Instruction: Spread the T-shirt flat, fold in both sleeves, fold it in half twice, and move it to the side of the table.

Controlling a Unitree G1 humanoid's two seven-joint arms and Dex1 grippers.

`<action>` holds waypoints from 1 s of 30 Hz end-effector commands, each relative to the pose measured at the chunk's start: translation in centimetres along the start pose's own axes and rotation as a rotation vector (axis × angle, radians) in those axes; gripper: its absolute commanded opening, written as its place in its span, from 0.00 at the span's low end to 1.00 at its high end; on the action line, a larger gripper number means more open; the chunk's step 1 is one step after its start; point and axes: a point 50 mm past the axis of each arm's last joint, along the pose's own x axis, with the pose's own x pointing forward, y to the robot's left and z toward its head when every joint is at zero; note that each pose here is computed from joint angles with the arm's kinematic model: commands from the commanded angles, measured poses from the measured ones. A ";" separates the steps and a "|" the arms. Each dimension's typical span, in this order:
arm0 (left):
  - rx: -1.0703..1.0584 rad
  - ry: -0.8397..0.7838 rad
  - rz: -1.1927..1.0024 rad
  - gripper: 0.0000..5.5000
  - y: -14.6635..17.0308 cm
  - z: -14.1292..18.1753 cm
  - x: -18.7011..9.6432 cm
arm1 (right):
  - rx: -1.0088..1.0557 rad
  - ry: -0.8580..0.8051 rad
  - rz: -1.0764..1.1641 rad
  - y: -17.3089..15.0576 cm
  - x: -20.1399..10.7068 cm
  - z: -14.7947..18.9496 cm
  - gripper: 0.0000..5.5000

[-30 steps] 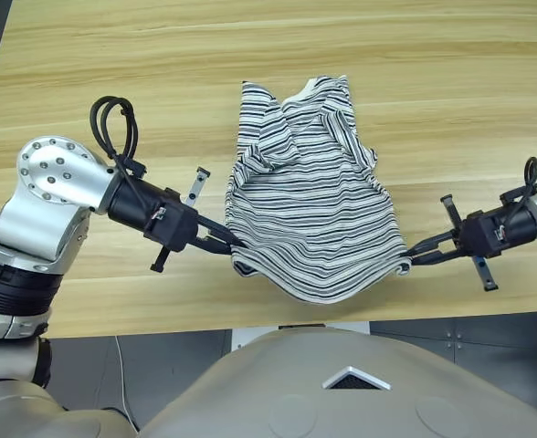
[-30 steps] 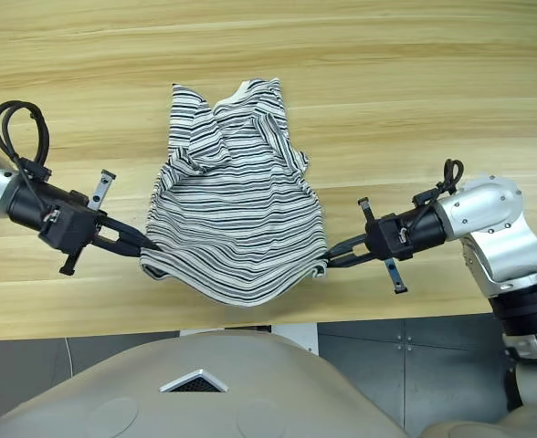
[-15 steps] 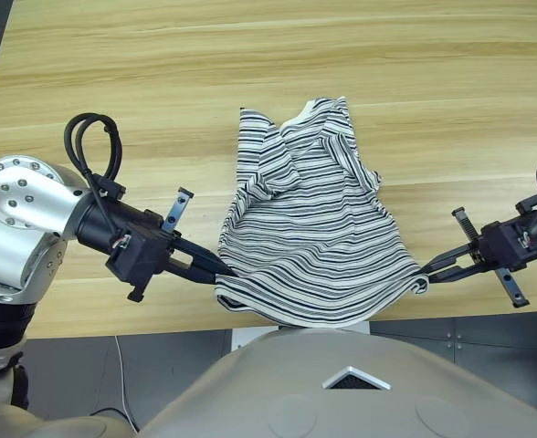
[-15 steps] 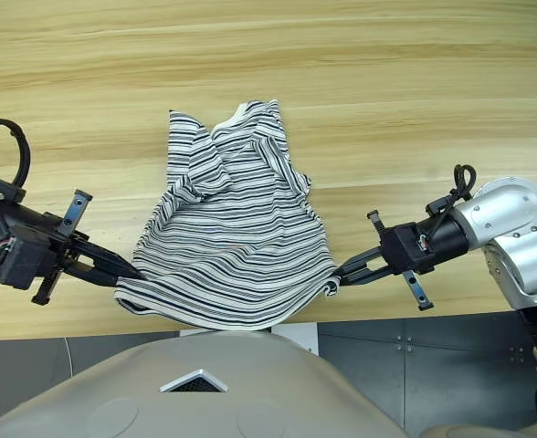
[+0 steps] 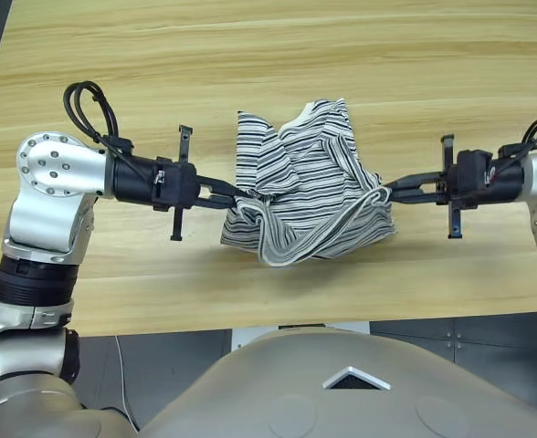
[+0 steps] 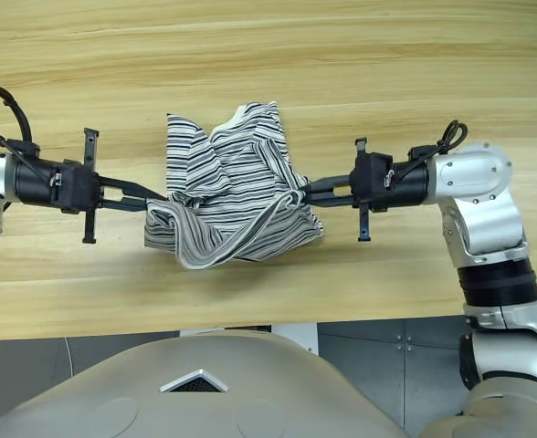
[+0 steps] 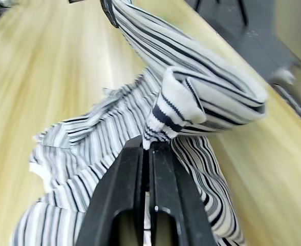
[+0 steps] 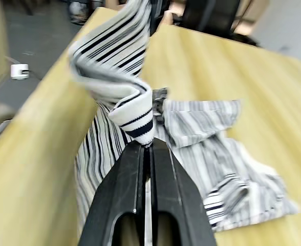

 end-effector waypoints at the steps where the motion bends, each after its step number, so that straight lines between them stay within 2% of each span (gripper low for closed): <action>1: -0.020 0.016 0.094 0.02 1.7 -0.1 -0.9 | -0.059 0.002 -0.117 -2.1 -0.1 -0.1 0.02; 10: -0.094 0.011 0.215 0.02 4.0 -2.1 -2.7 | -0.132 0.071 -0.289 -5.9 0.4 -1.9 0.02; 18: -0.142 0.002 0.274 0.02 6.5 -3.3 -1.6 | -0.155 0.134 -0.418 -8.0 1.0 -3.3 0.02; 23: -0.192 0.030 0.335 0.02 7.9 -4.7 -1.9 | -0.170 0.165 -0.474 -9.2 1.8 -3.7 0.02; 30: -0.268 0.106 0.402 0.02 7.8 -7.7 -2.6 | -0.146 0.216 -0.527 -10.2 2.8 -4.6 0.02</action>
